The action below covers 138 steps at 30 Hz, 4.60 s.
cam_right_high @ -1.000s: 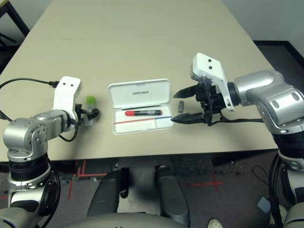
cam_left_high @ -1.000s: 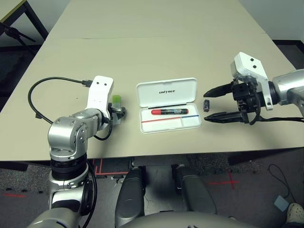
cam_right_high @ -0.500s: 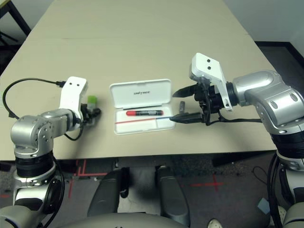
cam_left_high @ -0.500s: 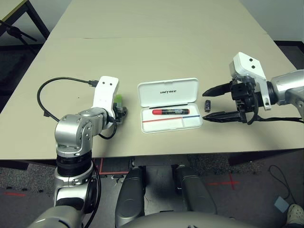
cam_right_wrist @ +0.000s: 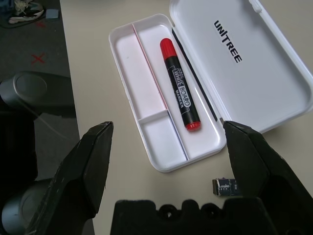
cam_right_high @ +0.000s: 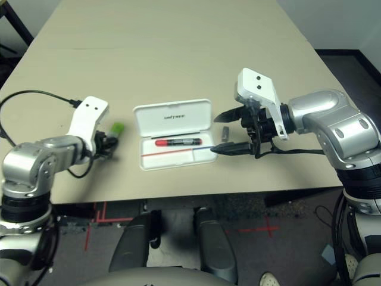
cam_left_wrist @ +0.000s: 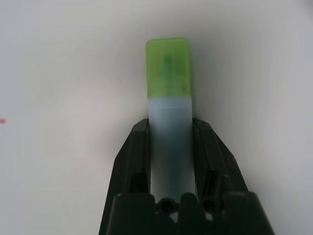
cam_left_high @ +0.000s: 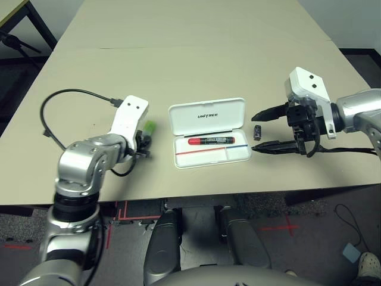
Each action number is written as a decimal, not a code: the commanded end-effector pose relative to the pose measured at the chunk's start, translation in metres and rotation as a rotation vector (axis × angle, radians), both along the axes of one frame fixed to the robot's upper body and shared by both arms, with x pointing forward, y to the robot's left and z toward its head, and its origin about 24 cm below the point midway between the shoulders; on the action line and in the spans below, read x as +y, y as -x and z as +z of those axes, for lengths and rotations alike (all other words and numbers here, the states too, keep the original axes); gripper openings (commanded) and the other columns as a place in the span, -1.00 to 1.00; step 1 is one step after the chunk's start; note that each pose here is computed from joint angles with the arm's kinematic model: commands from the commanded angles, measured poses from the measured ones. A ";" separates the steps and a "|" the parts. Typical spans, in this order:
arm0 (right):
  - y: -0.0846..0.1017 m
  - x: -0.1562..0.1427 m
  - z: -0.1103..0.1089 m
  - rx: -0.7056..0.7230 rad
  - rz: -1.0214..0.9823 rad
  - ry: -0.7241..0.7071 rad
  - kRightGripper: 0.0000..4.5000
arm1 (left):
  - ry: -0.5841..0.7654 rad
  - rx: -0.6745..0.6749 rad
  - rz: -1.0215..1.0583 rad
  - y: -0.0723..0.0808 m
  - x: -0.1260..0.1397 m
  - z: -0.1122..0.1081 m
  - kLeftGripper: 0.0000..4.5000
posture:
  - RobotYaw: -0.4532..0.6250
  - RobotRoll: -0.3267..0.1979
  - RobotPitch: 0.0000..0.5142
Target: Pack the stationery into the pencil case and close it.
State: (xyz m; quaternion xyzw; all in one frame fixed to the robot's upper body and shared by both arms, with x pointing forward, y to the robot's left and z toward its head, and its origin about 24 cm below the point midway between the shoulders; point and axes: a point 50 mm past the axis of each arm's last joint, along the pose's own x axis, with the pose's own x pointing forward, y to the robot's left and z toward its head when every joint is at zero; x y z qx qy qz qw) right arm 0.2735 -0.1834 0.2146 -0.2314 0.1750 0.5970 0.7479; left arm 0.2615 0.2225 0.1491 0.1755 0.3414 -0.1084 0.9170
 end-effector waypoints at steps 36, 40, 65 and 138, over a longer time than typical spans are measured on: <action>-0.014 0.004 0.002 -0.036 0.039 0.049 1.00 | -0.098 -0.053 -1.190 0.033 -0.053 0.025 -0.51 | -0.12 0.25 -0.25; -0.015 0.005 0.002 -0.039 0.039 0.053 1.00 | -0.097 -0.077 -1.234 0.024 -0.071 0.022 -0.51 | -0.13 0.25 -0.25; -0.012 0.000 -0.001 -0.046 0.017 0.086 1.00 | -0.028 -0.038 -1.212 -0.004 -0.129 0.007 -0.51 | -0.21 0.25 -0.20; 0.013 0.020 -0.052 0.045 -1.283 -0.205 1.00 | 0.040 -0.274 -1.315 0.019 -0.058 0.081 0.99 | -0.31 0.25 -0.06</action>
